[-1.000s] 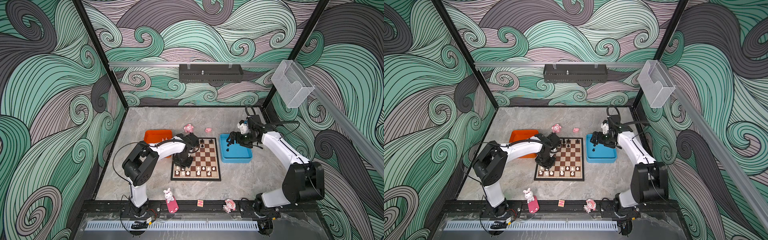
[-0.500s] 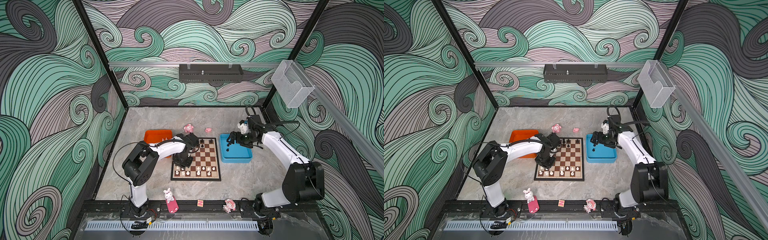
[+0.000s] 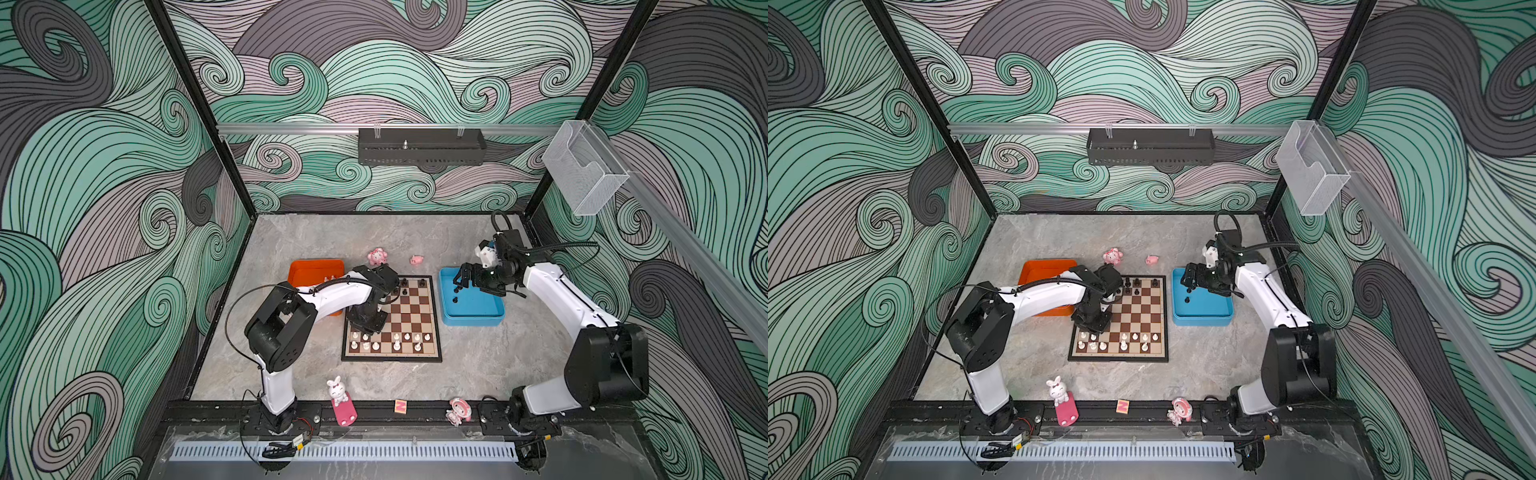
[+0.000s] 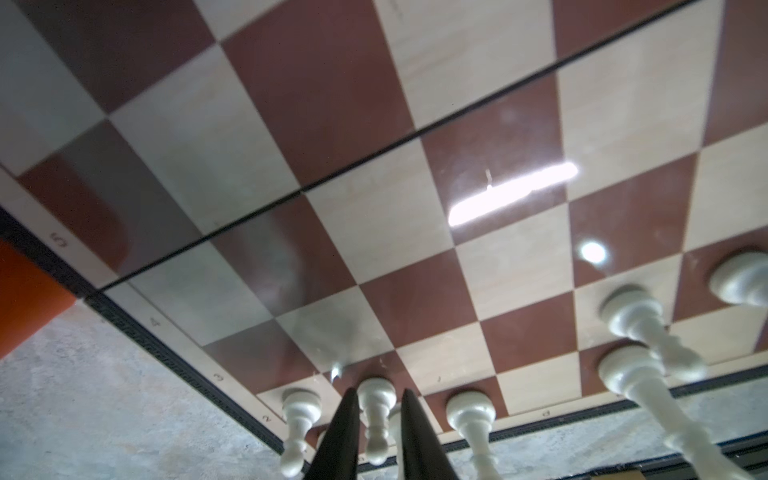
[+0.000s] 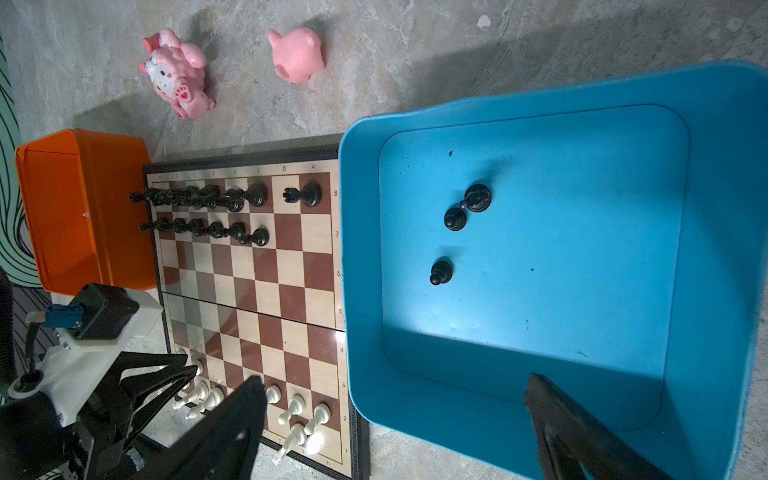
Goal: Set up the chess pieces on the board
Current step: 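Open the left gripper and move it back over the orange bin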
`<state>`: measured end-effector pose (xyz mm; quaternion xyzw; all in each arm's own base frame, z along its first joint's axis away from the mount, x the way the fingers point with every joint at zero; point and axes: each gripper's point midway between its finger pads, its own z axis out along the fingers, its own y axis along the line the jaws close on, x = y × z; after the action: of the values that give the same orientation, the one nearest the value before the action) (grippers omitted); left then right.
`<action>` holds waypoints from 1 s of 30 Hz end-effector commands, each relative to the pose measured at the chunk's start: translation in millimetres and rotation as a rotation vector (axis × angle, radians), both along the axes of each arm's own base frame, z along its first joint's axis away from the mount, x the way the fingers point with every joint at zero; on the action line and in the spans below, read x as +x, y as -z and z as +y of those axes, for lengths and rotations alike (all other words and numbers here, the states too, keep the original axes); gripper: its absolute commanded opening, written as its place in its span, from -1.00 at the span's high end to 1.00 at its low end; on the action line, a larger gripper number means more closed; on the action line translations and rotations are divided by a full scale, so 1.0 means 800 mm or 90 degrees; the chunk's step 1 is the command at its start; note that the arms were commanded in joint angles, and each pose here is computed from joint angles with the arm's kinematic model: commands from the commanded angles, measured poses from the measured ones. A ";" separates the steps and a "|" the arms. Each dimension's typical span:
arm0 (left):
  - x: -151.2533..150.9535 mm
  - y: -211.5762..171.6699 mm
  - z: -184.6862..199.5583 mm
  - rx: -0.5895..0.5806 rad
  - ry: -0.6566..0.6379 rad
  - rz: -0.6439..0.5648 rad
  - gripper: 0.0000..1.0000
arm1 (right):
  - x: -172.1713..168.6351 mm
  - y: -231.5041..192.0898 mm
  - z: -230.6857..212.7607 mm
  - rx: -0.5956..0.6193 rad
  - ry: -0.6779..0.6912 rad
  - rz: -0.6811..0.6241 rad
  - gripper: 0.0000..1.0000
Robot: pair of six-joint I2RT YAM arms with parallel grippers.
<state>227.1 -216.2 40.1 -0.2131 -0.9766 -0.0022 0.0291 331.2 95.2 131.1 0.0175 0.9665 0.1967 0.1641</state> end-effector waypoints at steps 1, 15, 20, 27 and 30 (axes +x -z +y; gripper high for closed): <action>0.001 -0.003 0.000 0.019 0.002 -0.001 0.50 | -0.004 0.007 -0.001 0.004 -0.003 0.014 -0.95; 0.014 -0.024 0.004 0.038 0.006 -0.032 -0.01 | -0.005 0.004 -0.001 0.005 -0.003 0.011 -0.95; 0.027 -0.049 0.004 0.042 0.003 -0.066 -0.57 | -0.005 0.003 0.000 0.008 -0.001 0.010 -0.95; 0.059 -0.104 0.009 0.036 -0.016 -0.142 -0.97 | -0.004 -0.004 0.005 0.027 0.003 0.008 -0.94; 0.077 -0.121 0.021 0.023 -0.044 -0.161 -0.97 | -0.003 -0.007 0.010 0.038 0.007 0.008 -0.93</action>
<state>278.3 -219.2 108.7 -0.1986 -0.9773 -0.0344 -0.0658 330.5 98.4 132.7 0.0220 0.9641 0.2104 0.1608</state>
